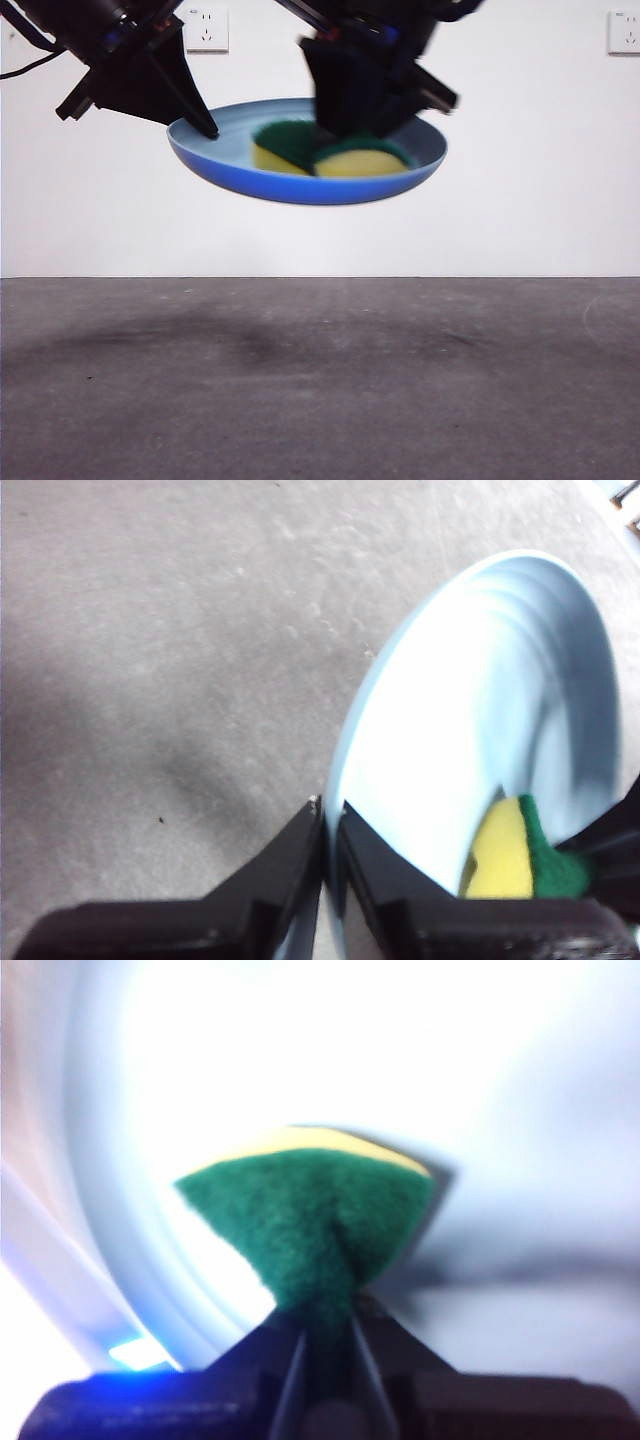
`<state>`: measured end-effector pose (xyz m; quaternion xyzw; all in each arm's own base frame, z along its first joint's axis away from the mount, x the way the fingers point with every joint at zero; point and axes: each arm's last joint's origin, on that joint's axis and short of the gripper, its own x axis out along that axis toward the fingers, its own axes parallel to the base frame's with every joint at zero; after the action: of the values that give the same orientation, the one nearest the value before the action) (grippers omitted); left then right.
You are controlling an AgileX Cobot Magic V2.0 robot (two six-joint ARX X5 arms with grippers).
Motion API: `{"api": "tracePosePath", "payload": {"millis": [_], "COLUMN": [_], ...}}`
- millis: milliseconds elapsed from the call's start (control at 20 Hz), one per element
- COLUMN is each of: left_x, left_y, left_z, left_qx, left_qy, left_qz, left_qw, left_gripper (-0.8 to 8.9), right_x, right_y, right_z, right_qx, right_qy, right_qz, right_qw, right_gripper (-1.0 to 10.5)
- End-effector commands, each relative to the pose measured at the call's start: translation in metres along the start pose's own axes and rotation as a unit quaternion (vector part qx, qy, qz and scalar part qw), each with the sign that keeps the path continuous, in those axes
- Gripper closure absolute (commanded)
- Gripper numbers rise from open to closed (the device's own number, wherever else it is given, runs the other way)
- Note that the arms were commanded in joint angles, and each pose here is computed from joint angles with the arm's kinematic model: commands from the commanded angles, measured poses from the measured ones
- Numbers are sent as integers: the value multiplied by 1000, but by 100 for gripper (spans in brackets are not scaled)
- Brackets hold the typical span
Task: Pick up the plate,pick up the cloth,clean the plate with the cloth
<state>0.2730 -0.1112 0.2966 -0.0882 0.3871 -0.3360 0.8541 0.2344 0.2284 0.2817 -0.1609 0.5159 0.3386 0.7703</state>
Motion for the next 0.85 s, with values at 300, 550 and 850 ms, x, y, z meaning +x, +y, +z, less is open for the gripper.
{"api": "tracePosePath", "payload": {"millis": [300,550,850], "left_x": [-2,-2,-4], "left_y": [-2,-4,0], "left_z": [0,-1,4], "left_qx": [-5,-3,4], "left_qy": [4,13,-14], "left_qz": [-52,-78,-63], "left_qw": [999,997,998], "left_gripper": [822,822,822], "right_x": [2,0,1], "right_y": [-18,-17,1], "right_z": [5,25,34], "right_qx": [14,33,8], "right_qy": [-37,-144,-179], "right_qz": [-292,-237,31], "right_qw": [956,960,983], "right_gripper": [963,963,963]}}
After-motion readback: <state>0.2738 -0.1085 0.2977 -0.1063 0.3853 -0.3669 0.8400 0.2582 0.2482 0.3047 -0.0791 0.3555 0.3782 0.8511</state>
